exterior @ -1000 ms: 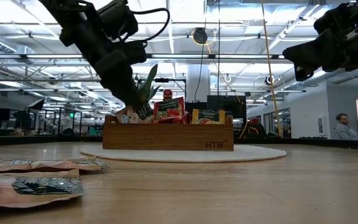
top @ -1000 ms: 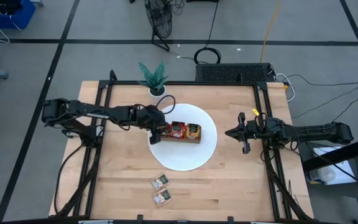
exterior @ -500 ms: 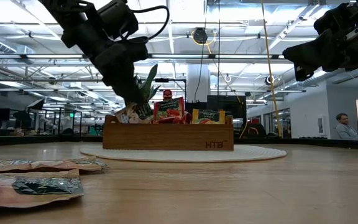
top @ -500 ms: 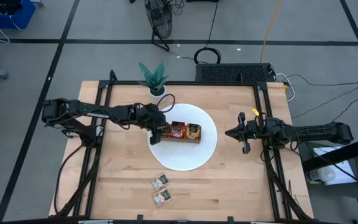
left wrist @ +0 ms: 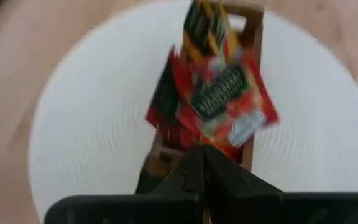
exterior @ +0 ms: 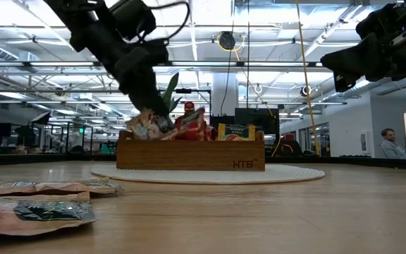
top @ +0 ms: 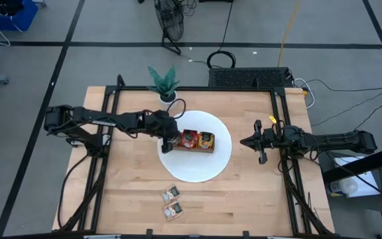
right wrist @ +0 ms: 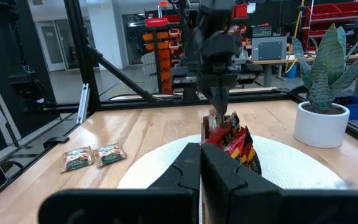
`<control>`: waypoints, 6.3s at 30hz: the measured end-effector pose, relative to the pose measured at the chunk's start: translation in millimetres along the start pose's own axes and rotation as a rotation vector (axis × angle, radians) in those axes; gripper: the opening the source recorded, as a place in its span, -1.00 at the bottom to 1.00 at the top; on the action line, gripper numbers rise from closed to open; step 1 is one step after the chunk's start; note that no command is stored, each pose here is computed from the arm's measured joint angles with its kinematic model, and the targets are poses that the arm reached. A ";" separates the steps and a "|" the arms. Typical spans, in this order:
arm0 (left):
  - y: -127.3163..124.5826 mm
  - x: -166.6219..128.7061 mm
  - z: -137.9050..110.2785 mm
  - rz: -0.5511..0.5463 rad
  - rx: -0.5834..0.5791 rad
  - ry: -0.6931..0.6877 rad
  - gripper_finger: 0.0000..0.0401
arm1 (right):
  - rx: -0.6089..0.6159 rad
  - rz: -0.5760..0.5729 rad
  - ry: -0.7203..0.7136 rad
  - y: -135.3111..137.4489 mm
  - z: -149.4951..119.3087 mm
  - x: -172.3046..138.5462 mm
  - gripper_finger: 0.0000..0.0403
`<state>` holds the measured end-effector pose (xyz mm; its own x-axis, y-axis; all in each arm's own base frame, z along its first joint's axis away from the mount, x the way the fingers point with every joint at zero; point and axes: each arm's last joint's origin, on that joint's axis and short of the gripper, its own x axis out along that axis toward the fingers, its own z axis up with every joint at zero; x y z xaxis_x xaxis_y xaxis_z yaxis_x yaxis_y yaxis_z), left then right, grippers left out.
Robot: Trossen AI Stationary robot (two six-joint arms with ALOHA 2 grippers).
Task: Pick & Place Tea
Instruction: Put the brown tea bag into the left section of the wooden organizer, then adjust the red tea bags in the middle section of the wooden organizer
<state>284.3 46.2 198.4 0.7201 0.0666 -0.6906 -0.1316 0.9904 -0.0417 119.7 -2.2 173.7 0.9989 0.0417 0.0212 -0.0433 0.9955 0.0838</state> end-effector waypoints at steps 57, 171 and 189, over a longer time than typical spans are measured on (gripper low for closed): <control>-10.8 -8.2 -82.3 0.090 0.017 -0.604 -1.00 | 0.000 0.000 0.000 0.0 0.0 0.0 -0.98; -48.1 34.3 -21.2 0.404 -0.057 0.121 -0.96 | 0.000 0.000 0.006 0.0 -0.6 0.0 -0.98; -81.0 33.0 31.0 0.226 0.045 0.015 -0.98 | 0.000 0.000 0.006 0.0 -0.6 0.0 -0.98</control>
<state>339.9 -28.1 201.3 0.6653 0.2863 -0.6895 -0.2582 0.9548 0.1474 119.7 -2.2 173.1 0.9990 0.0420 0.0151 -0.0431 0.9955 0.0840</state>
